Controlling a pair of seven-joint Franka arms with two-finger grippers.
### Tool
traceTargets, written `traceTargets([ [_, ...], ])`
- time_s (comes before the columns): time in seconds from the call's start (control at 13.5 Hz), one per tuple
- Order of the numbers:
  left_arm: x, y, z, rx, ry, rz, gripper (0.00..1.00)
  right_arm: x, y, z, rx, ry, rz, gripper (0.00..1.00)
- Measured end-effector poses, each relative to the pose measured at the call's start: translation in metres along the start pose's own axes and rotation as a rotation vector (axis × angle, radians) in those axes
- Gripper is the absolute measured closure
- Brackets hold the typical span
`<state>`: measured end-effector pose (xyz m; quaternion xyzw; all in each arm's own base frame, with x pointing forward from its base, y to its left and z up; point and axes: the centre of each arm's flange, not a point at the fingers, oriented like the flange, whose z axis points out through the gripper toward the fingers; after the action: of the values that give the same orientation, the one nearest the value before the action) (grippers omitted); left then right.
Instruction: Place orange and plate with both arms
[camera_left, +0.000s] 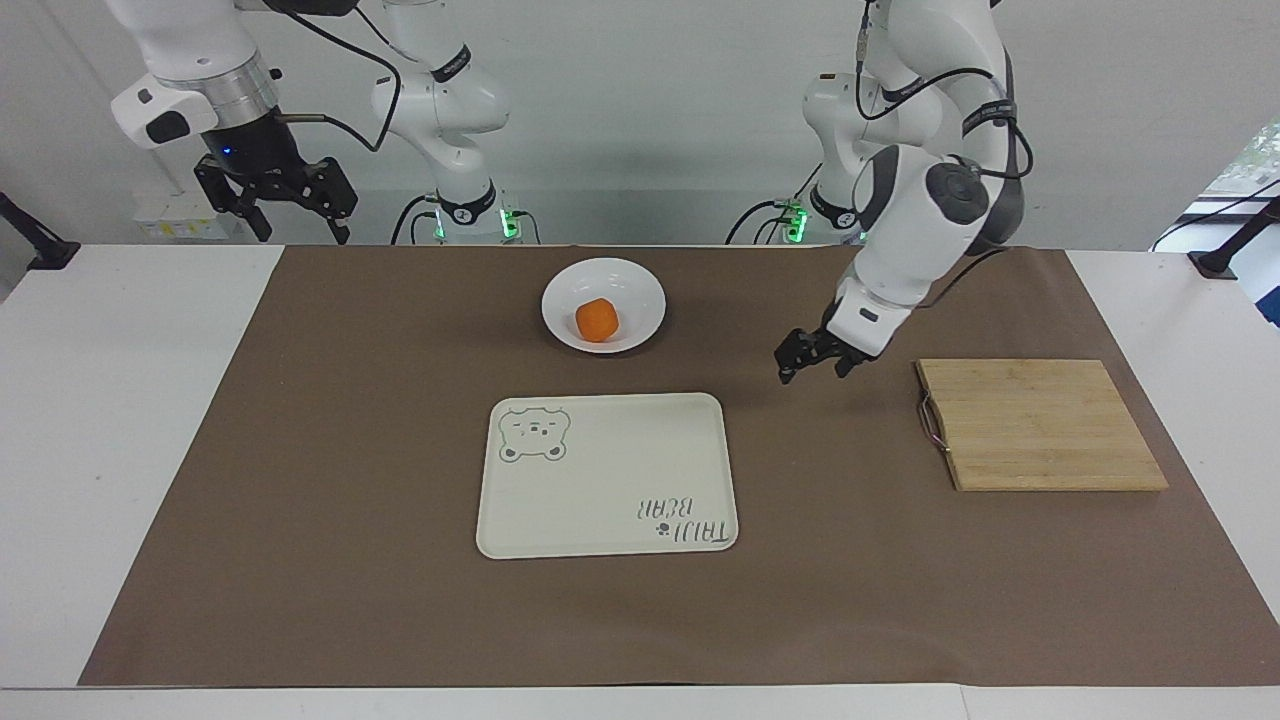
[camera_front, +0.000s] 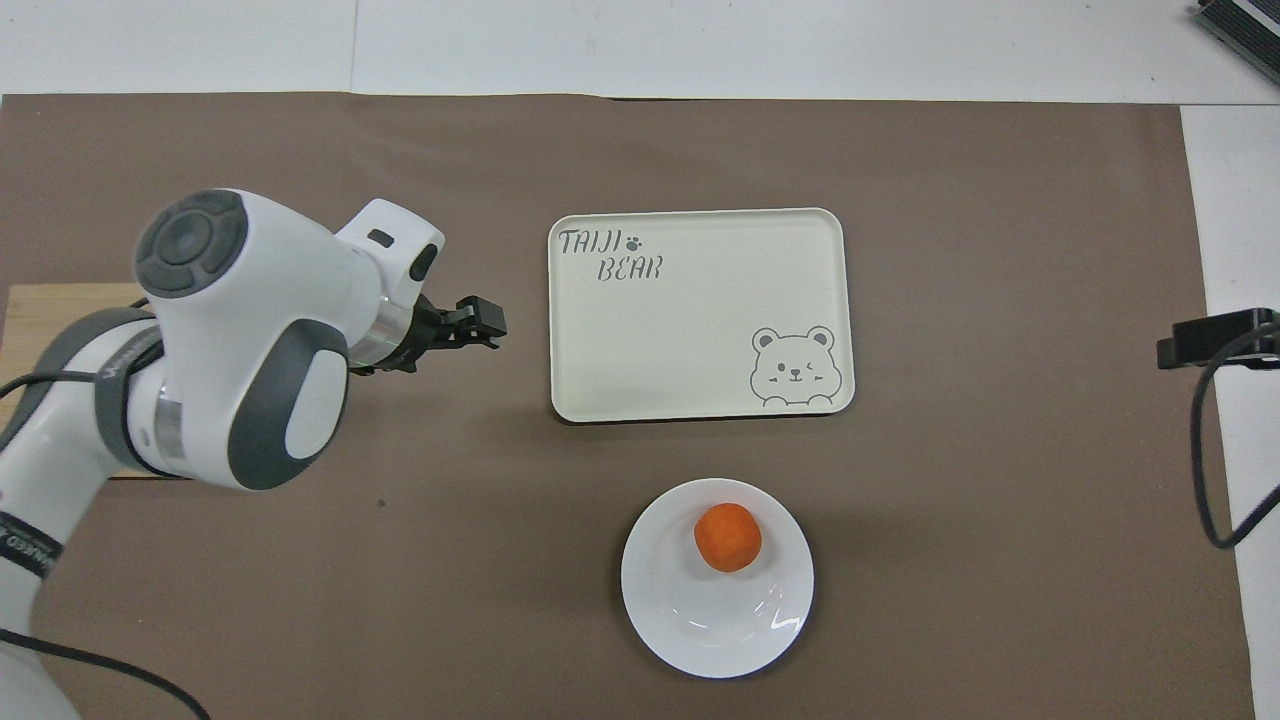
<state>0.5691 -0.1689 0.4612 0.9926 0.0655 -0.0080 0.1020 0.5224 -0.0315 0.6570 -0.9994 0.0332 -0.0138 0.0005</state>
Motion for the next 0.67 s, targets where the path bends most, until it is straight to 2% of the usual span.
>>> traceTargets([
  [0.22, 0.011, -0.054, -0.036, 0.016, 0.025, 0.074, 0.0, 0.0, 0.0, 0.0, 0.0, 0.0, 0.0, 0.0],
  [0.52, 0.017, -0.114, -0.083, 0.039, -0.009, 0.157, 0.0, 0.0, 0.0, 0.0, 0.0, 0.0, 0.0, 0.0],
  [0.67, 0.017, -0.126, -0.098, 0.097, -0.006, 0.19, 0.0, 0.0, 0.0, 0.0, 0.0, 0.0, 0.0, 0.0],
])
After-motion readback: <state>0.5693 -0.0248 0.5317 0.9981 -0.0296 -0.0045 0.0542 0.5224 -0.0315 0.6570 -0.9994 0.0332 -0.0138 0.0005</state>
